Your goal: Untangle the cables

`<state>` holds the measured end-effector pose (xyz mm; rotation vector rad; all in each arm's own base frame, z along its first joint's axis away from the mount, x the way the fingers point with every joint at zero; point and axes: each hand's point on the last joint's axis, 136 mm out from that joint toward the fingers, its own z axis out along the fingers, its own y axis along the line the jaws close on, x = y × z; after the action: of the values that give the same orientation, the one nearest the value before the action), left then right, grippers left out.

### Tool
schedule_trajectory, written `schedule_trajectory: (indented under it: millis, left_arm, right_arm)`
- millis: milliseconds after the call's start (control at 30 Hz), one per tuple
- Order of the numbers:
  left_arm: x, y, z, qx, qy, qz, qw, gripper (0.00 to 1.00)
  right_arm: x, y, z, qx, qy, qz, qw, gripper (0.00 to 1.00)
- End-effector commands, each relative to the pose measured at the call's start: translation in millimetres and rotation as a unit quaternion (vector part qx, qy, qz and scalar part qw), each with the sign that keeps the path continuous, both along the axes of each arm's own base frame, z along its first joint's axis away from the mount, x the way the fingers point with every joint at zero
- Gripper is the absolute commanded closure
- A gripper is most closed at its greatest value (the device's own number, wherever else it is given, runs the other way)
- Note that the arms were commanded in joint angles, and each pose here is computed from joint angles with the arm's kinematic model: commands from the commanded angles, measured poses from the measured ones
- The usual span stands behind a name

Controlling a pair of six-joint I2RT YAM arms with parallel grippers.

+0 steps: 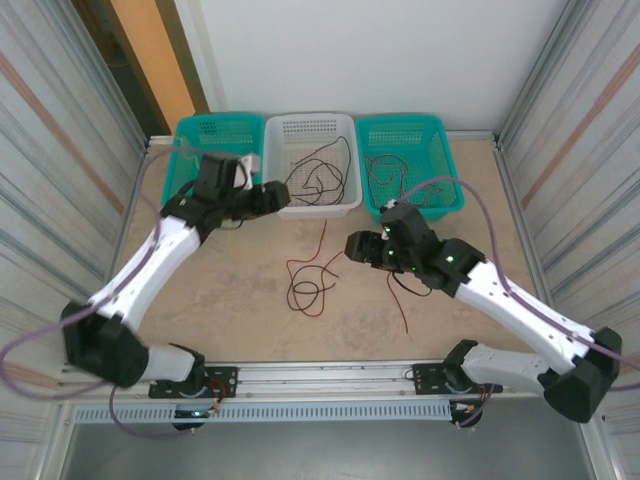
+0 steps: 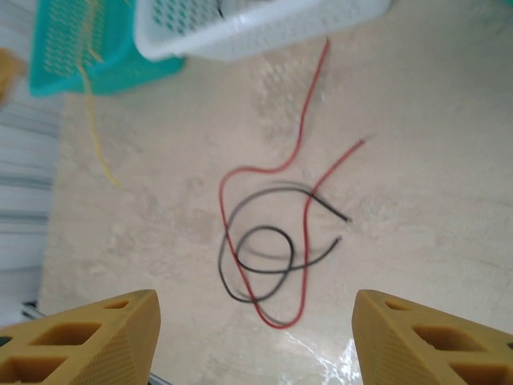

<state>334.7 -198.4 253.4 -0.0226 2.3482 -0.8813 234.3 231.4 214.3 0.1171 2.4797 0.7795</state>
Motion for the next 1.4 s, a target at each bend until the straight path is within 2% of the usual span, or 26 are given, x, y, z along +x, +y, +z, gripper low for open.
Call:
schedule_trajectory:
  millis: [0, 133, 300, 467, 633, 933, 1367]
  left_arm:
    - [-37, 19, -26, 0.021, 0.014, 0.004, 1.0, 0.34]
    - [-73, 35, -50, 0.028, 0.048, 0.012, 0.998, 0.38]
    - [-99, 29, -84, 0.014, 0.078, 0.009, 0.997, 0.41]
    - [-108, -1, -120, 0.034, 0.111, -0.029, 0.993, 0.44]
    - [-101, -24, -148, 0.061, 0.142, -0.051, 0.987, 0.5]
    - [-98, -35, -140, 0.079, 0.128, -0.059, 0.987, 0.56]
    - [-102, -26, -105, 0.069, 0.09, -0.053, 0.992, 0.56]
  right_arm:
    - [1, 17, -8, -0.008, 0.009, 0.03, 0.999, 0.38]
    - [7, 31, -35, -0.029, 0.038, 0.039, 0.998, 0.41]
    - [15, 29, -65, -0.06, 0.074, 0.018, 0.995, 0.45]
    - [15, 29, -79, -0.063, 0.101, 0.019, 0.993, 0.47]
    - [12, 20, -82, -0.078, 0.108, 0.009, 0.991, 0.49]
    - [8, 13, -83, -0.075, 0.114, 0.007, 0.991, 0.47]
    - [-9, 63, -125, -0.067, 0.152, 0.004, 0.986, 0.51]
